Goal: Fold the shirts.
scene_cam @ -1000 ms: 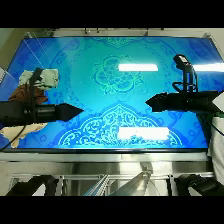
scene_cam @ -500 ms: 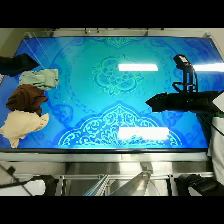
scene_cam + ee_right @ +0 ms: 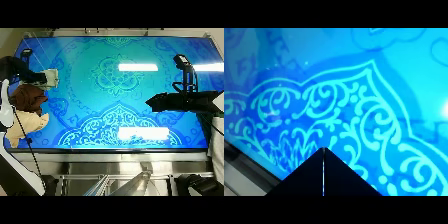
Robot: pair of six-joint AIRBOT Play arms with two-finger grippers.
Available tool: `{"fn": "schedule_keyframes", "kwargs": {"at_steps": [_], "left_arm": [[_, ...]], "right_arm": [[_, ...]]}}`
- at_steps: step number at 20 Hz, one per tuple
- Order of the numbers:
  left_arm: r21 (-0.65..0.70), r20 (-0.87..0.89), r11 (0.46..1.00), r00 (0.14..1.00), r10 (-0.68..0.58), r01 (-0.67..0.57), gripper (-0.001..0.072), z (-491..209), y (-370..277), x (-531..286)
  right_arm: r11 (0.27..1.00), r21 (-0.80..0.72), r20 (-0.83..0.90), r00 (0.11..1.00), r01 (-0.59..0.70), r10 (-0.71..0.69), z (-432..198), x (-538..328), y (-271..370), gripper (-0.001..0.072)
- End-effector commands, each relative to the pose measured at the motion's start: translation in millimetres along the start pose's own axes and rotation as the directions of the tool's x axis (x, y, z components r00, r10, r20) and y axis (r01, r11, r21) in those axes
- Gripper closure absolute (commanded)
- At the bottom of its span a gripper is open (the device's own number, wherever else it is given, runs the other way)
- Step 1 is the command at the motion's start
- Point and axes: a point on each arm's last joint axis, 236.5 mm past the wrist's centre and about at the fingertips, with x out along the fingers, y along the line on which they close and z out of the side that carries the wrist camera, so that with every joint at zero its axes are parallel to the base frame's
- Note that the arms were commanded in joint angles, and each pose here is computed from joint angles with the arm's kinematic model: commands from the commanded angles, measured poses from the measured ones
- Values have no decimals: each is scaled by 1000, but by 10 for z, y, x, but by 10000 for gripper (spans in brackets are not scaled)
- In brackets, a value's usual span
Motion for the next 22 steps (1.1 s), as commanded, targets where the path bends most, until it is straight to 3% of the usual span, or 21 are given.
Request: {"fn": "schedule_keyframes", "kwargs": {"at_steps": [1,3,6,8,11,16,18,22], "left_arm": [[120,-93,989,991,100,-88,692,-208,37,221],[109,-17,992,998,64,-62,679,118,-143,45],[59,238,985,956,-171,161,679,896,-898,-627],[120,330,926,865,-378,358,678,1172,-1646,-1285],[223,276,776,726,-630,590,678,998,-2767,-2126],[279,-71,611,650,-756,741,679,-230,-4133,-2427],[227,-167,601,639,-751,766,679,-749,-4412,-2344],[140,-195,639,654,-731,756,679,-1248,-4480,-2203]], "right_arm": [[1000,0,-1,1000,0,0,-4,3,1,687],[1000,-1,-1,1000,-1,1,-3,2,2,687],[1000,0,-1,1000,0,0,-4,3,2,688],[1000,0,-1,1000,0,0,-4,3,2,687],[1000,0,-1,1000,0,0,-4,3,2,687],[1000,0,1,1000,0,0,2,3,1,687],[1000,0,1,1000,0,0,1,2,2,687],[1000,0,1,1000,-1,1,1,2,3,687]]}}
